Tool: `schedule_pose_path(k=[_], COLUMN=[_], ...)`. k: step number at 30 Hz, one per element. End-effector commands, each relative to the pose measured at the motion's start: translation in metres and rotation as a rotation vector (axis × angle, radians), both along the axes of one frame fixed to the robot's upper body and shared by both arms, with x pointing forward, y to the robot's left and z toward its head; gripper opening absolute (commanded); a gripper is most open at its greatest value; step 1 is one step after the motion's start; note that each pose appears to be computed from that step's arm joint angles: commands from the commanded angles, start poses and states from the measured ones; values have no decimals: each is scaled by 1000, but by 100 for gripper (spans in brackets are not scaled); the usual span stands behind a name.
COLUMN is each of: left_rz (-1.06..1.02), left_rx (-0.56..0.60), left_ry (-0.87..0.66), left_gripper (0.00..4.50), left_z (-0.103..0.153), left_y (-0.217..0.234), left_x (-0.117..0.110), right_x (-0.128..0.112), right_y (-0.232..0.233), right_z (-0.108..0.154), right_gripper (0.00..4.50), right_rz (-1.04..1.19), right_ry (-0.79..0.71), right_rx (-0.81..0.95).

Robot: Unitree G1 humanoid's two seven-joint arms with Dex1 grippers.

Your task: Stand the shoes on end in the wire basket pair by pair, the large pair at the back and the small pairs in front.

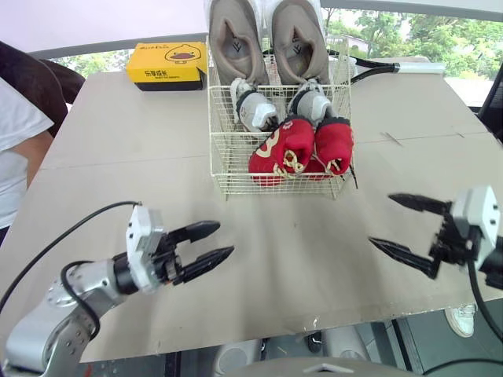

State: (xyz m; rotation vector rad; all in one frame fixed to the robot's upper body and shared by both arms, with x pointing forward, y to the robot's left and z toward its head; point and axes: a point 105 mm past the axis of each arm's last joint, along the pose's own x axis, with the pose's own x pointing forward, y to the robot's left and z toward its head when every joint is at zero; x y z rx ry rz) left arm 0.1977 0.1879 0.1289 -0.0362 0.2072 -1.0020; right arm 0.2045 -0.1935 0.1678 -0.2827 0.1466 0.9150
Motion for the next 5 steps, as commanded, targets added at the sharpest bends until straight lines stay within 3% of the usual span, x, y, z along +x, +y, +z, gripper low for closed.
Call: schedule_pose_path(k=[1, 5], left_rz=[-12, -25], left_rx=[49, 66], left_ry=[-24, 6], left_gripper=[357, 357], left_z=[-3, -12], left_y=[6, 7], left_x=[-5, -9], right_x=[-5, -5], right_y=[-17, -23], right_z=[1, -7], right_gripper=[448, 448], right_rz=[-18, -34], right_ry=[-48, -50], right_rx=[-57, -59])
